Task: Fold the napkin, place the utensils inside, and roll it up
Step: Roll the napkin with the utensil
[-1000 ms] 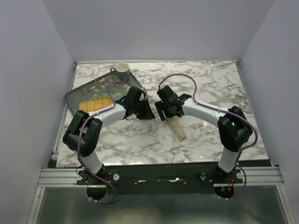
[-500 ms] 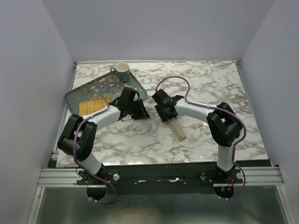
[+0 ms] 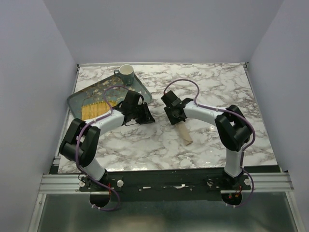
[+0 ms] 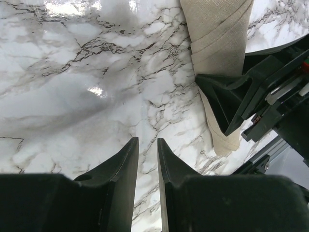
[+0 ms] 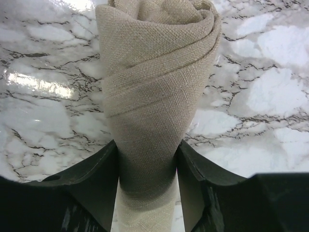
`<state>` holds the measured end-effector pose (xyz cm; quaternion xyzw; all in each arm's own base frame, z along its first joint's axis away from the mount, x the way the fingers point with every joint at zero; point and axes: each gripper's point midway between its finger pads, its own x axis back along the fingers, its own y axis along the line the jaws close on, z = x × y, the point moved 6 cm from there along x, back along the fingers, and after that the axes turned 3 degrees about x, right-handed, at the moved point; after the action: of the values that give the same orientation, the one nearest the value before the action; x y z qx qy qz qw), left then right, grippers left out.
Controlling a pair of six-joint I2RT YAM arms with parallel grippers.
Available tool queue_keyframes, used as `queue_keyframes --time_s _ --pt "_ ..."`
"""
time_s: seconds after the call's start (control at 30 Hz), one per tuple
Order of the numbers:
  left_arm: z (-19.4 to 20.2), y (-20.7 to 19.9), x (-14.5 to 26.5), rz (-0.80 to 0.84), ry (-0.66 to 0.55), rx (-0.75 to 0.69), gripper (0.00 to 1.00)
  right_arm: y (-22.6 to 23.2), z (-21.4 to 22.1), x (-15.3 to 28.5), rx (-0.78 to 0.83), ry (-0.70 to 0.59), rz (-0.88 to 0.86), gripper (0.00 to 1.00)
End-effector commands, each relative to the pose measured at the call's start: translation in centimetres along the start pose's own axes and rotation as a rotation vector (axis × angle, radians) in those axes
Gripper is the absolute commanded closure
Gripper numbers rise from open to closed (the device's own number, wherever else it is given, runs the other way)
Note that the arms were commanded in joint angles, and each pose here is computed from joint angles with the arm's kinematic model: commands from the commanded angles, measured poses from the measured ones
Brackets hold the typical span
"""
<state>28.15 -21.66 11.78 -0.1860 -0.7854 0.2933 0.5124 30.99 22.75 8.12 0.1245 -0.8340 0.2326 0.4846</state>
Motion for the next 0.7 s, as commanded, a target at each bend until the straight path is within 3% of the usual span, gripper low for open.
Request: queue_keyframes --time_s 0.0,0.5,0.67 --pt "-0.1 -0.4 -0.4 0.057 0.011 0.010 0.69 -0.8 -0.1 0.0 -0.068 -0.056 -0.192 0.48" --pt "-0.8 -3.1 -4.6 0.137 0.089 0.074 0.70 -4.4 2.0 -1.2 -0.275 -0.089 -0.783 0.51" --pt "-1.4 -4.5 -6.3 0.163 0.091 0.069 0.70 -4.8 2.7 -2.2 -0.309 -0.070 -0.827 0.51"
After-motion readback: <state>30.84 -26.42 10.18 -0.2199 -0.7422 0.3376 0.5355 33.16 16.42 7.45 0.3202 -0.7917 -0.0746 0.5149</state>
